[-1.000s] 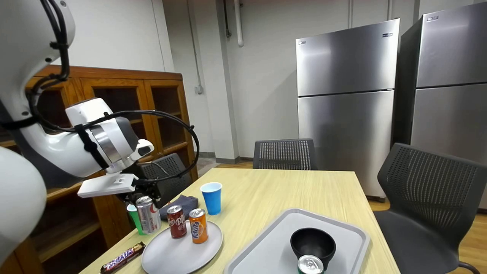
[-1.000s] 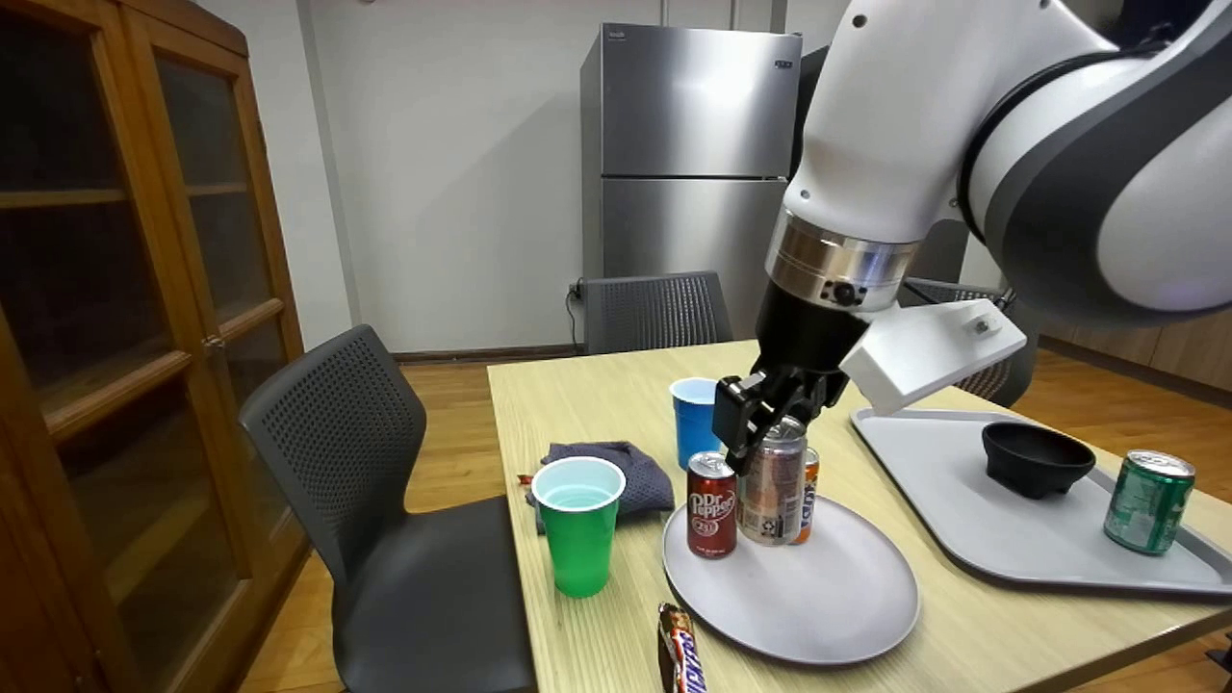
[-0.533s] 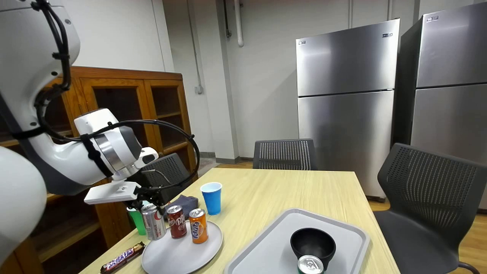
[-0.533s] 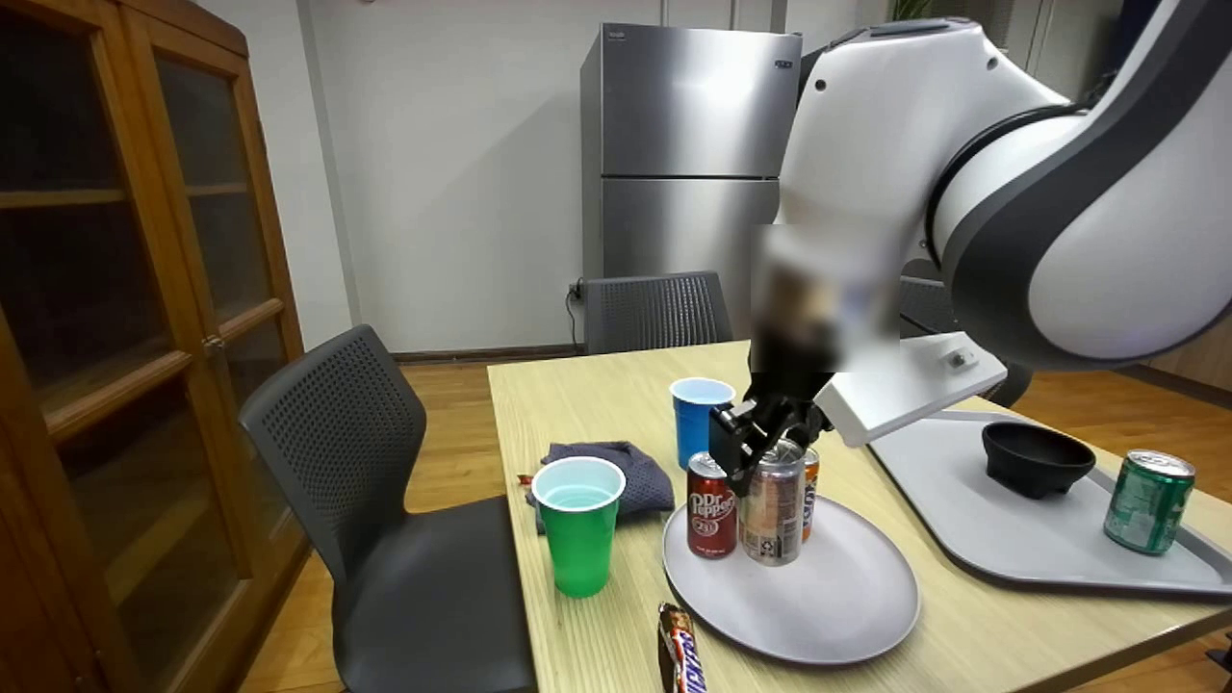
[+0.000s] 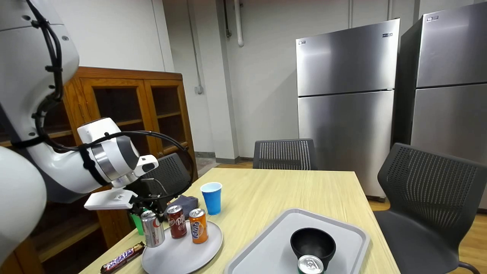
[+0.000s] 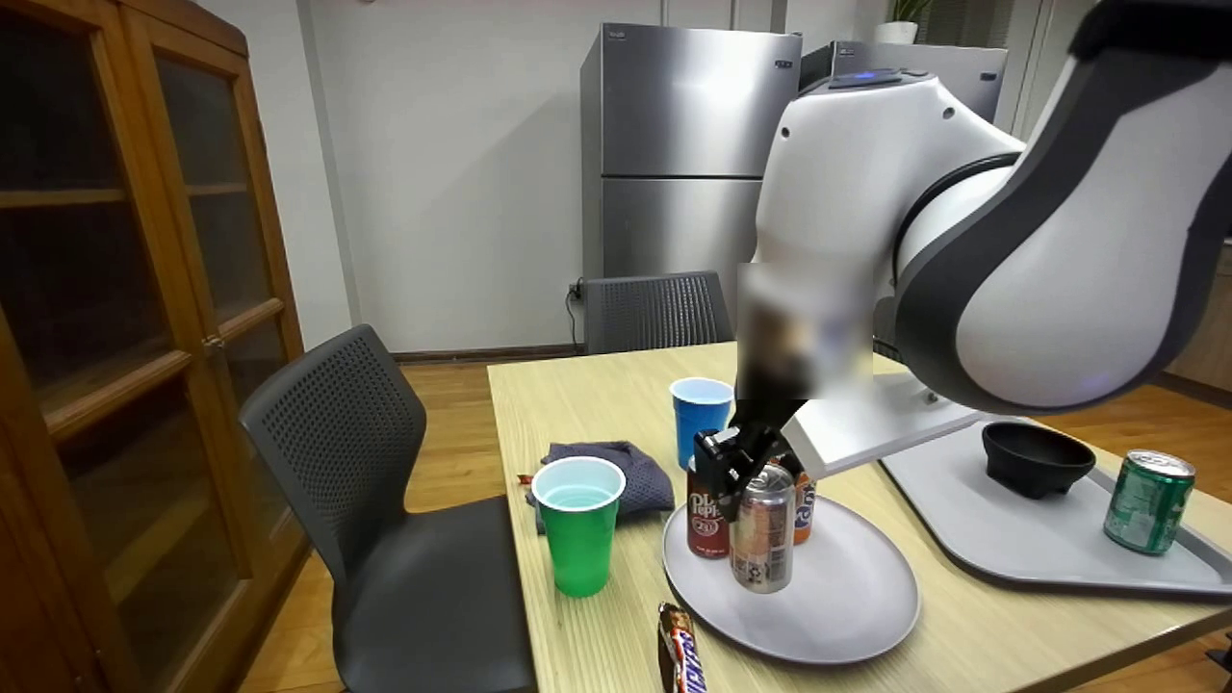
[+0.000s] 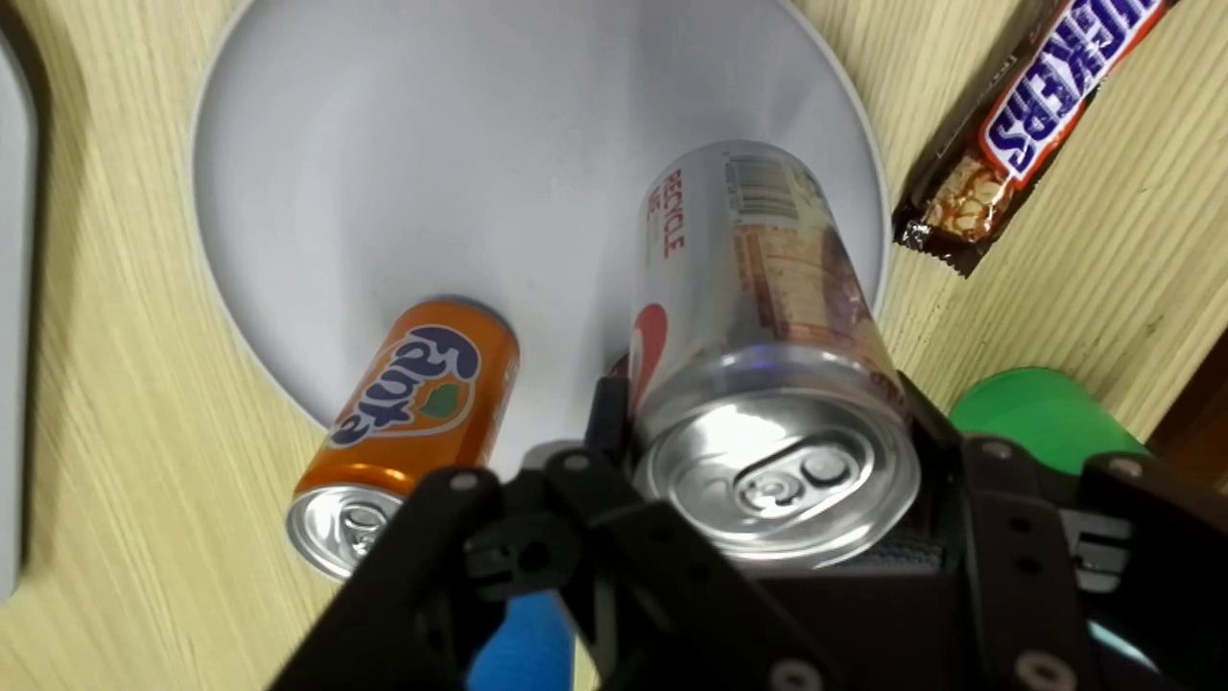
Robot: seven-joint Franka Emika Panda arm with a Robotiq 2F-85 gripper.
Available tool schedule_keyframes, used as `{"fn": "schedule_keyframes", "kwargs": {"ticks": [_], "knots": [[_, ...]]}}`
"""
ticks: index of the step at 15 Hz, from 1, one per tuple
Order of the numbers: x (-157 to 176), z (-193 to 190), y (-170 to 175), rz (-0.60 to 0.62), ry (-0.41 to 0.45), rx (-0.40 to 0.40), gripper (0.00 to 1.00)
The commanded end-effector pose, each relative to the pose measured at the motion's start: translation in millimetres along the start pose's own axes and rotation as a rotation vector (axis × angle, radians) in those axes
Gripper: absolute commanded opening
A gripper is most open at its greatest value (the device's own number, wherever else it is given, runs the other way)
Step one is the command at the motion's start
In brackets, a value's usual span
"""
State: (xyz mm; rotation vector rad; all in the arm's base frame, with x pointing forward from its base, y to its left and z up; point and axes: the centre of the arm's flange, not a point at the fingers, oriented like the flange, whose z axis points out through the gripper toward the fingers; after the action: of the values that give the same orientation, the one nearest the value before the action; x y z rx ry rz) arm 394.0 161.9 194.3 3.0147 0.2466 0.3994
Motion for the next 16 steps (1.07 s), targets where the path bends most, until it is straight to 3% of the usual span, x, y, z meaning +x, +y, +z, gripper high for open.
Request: {"fn": "schedule_keyframes", "kwargs": {"ticks": [1,16], "knots": [[12,13,-5,0.041,0.001,0.004,0.39],[13,40,11,0.153,-0.035,-0.018,0.39]]}}
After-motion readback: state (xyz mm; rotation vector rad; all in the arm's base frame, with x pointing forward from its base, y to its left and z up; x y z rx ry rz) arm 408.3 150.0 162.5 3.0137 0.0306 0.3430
